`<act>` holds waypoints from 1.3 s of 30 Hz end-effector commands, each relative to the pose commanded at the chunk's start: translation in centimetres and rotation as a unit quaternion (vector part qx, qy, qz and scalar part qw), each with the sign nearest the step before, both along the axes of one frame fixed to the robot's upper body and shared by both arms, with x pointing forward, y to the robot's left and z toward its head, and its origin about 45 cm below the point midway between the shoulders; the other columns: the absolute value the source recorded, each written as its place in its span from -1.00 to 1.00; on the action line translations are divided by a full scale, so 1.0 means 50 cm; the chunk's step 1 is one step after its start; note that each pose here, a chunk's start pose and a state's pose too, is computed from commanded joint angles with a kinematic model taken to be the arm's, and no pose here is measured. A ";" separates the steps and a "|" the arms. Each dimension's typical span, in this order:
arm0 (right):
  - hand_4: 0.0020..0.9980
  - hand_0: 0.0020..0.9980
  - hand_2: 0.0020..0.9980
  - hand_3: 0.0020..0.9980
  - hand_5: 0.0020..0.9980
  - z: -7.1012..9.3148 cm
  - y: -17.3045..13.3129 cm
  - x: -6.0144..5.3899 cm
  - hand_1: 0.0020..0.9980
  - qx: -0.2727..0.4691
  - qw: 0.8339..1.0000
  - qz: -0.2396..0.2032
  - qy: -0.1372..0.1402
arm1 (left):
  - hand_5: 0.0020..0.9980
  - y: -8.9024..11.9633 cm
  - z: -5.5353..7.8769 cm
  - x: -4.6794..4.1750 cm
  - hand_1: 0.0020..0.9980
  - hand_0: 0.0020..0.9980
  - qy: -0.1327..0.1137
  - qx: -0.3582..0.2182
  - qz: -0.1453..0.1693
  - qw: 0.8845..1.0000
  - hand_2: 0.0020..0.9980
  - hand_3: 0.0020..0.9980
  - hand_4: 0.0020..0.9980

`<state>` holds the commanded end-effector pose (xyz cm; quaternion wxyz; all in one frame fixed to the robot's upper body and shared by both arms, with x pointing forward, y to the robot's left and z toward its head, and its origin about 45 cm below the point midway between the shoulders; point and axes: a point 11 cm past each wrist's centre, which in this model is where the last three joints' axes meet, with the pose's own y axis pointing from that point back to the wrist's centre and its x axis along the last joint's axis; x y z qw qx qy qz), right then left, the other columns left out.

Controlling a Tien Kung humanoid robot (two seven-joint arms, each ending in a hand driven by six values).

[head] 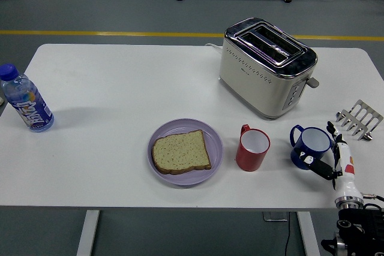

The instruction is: Pick up the cup,pour liquid into bread,place the cup on the desk

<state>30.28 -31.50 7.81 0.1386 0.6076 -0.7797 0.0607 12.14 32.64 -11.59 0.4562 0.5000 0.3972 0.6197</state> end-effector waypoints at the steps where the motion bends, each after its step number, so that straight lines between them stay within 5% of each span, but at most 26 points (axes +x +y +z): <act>1: 1.00 0.81 0.78 0.77 -0.75 0.000 0.000 0.000 0.60 0.000 1.000 -0.001 0.000 | 1.00 0.000 0.000 0.000 0.36 0.36 0.000 0.000 0.000 1.000 0.38 0.08 -0.50; 39: 1.00 0.66 0.52 0.56 -0.77 -0.010 -0.004 0.000 0.39 0.005 1.000 -0.009 0.007 | 1.00 -0.001 0.000 0.002 0.36 0.36 -0.001 -0.001 0.000 1.000 0.38 0.08 -0.50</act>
